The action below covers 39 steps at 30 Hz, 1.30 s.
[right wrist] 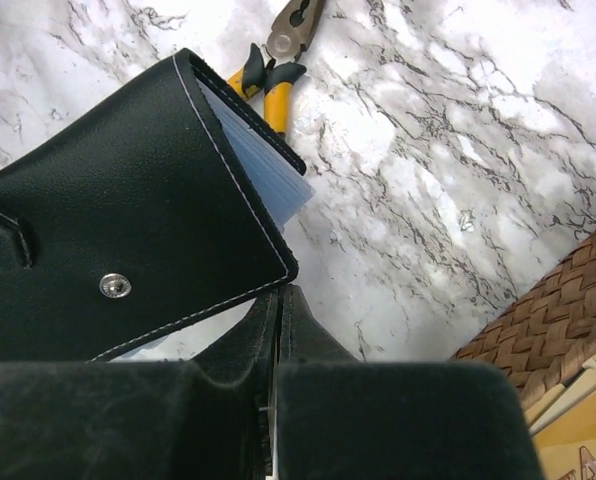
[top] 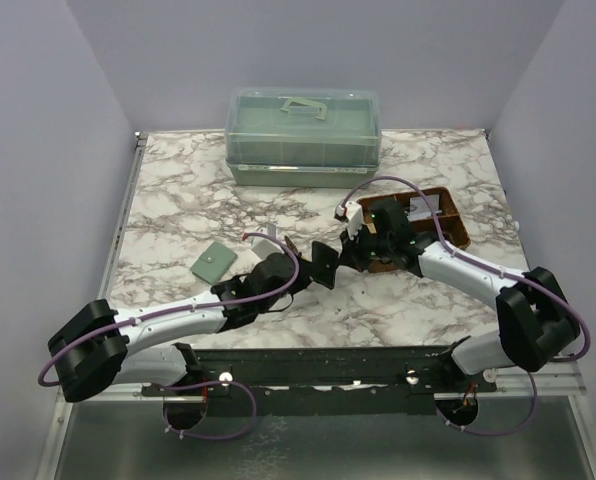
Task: Take the credit cards out of the card holder
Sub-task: Open the card holder.
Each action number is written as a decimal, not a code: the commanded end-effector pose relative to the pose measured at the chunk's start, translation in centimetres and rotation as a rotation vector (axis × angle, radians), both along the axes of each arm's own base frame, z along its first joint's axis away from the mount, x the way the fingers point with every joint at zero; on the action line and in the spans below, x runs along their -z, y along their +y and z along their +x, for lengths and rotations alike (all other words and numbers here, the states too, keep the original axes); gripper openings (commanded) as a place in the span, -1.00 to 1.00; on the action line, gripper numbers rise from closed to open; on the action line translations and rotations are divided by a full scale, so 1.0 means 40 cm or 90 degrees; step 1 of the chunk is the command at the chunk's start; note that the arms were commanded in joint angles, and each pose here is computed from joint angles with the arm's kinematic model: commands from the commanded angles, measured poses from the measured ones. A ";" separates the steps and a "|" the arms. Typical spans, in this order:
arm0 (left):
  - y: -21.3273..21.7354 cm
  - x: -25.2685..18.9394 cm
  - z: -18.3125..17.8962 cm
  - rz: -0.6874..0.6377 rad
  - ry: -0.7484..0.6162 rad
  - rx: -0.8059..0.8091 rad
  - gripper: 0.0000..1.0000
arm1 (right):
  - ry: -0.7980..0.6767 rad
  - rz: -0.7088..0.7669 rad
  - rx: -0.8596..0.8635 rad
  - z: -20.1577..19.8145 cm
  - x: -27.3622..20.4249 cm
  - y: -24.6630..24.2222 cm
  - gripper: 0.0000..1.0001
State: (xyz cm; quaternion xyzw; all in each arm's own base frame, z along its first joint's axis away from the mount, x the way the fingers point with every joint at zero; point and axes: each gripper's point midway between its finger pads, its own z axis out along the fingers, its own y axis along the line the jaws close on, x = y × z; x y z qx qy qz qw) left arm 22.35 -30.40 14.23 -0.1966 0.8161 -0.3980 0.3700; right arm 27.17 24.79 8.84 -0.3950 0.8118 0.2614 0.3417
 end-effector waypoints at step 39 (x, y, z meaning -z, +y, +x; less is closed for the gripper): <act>-0.015 0.063 -0.121 -0.082 -0.065 0.305 -1.00 | 0.169 0.118 -0.131 -0.108 -0.027 -0.006 0.74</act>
